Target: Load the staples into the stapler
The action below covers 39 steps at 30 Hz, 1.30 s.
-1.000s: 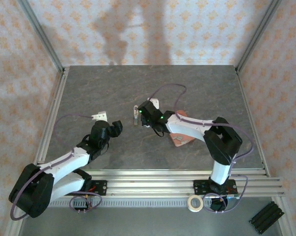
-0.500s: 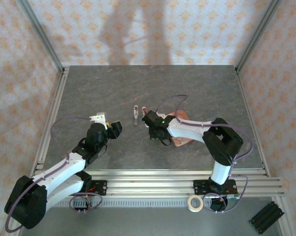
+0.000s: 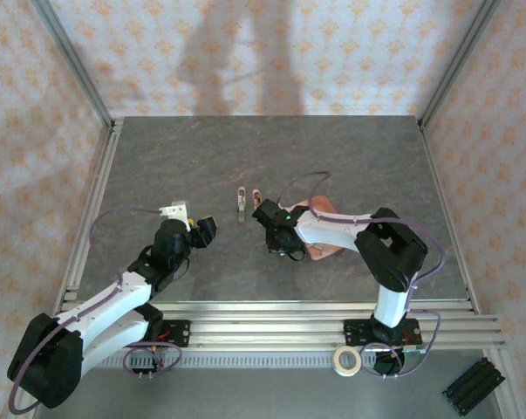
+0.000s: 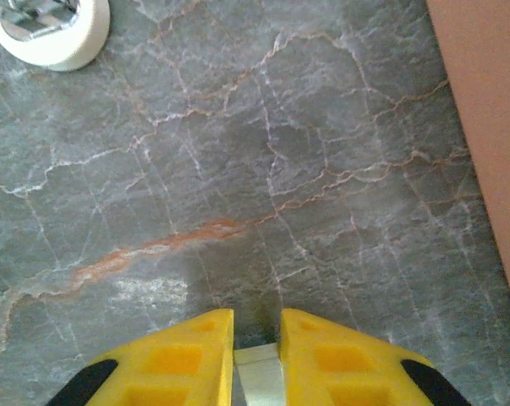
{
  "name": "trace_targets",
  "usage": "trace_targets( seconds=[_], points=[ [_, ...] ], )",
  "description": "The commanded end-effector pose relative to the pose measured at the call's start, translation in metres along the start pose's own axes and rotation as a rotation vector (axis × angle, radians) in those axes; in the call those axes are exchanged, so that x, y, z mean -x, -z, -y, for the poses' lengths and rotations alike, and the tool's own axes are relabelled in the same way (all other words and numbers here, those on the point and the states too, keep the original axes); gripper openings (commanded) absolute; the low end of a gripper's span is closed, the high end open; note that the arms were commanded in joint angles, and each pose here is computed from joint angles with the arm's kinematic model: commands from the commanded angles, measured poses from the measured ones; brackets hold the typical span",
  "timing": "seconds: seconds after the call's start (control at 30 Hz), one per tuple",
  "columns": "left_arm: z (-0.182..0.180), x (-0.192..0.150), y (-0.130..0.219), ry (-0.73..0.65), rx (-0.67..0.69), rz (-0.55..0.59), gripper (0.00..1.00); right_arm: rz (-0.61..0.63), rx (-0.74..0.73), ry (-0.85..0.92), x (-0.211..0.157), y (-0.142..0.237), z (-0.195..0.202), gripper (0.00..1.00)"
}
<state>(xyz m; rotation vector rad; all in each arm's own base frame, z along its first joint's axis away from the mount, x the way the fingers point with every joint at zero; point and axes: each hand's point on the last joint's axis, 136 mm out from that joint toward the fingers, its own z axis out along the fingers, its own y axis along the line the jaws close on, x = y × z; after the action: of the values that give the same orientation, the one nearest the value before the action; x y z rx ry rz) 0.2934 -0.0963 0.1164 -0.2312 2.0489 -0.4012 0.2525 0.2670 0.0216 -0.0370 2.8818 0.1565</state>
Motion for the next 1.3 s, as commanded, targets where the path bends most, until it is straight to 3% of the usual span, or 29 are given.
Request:
trace_targets(
  seconds=[0.0,0.13,0.23,0.4,0.6,0.87,1.27],
  points=[
    [-0.008,0.002,0.002,-0.015,0.032,0.016,0.66,-0.033,-0.028,0.014,-0.008,0.0,0.005,0.24],
    [-0.008,0.002,0.003,-0.016,0.034,0.019,0.66,-0.027,0.001,0.041,-0.002,0.018,-0.003,0.34],
    [-0.008,0.003,0.003,-0.015,0.034,0.019,0.66,-0.064,-0.029,0.07,0.001,0.033,-0.004,0.36],
    [-0.008,0.002,0.003,-0.013,0.034,0.016,0.66,-0.162,-0.057,0.048,-0.007,0.037,0.0,0.36],
    [-0.004,0.001,0.004,-0.028,0.004,0.02,0.66,-0.191,-0.042,0.004,-0.005,0.036,0.004,0.35],
    [0.019,-0.008,0.006,-0.091,-0.153,0.015,0.65,-0.242,-0.025,0.001,-0.002,0.024,0.003,0.33],
    [0.019,-0.01,0.006,-0.101,-0.155,0.01,0.65,-0.265,-0.054,0.015,-0.004,0.009,0.005,0.3]
  ],
)
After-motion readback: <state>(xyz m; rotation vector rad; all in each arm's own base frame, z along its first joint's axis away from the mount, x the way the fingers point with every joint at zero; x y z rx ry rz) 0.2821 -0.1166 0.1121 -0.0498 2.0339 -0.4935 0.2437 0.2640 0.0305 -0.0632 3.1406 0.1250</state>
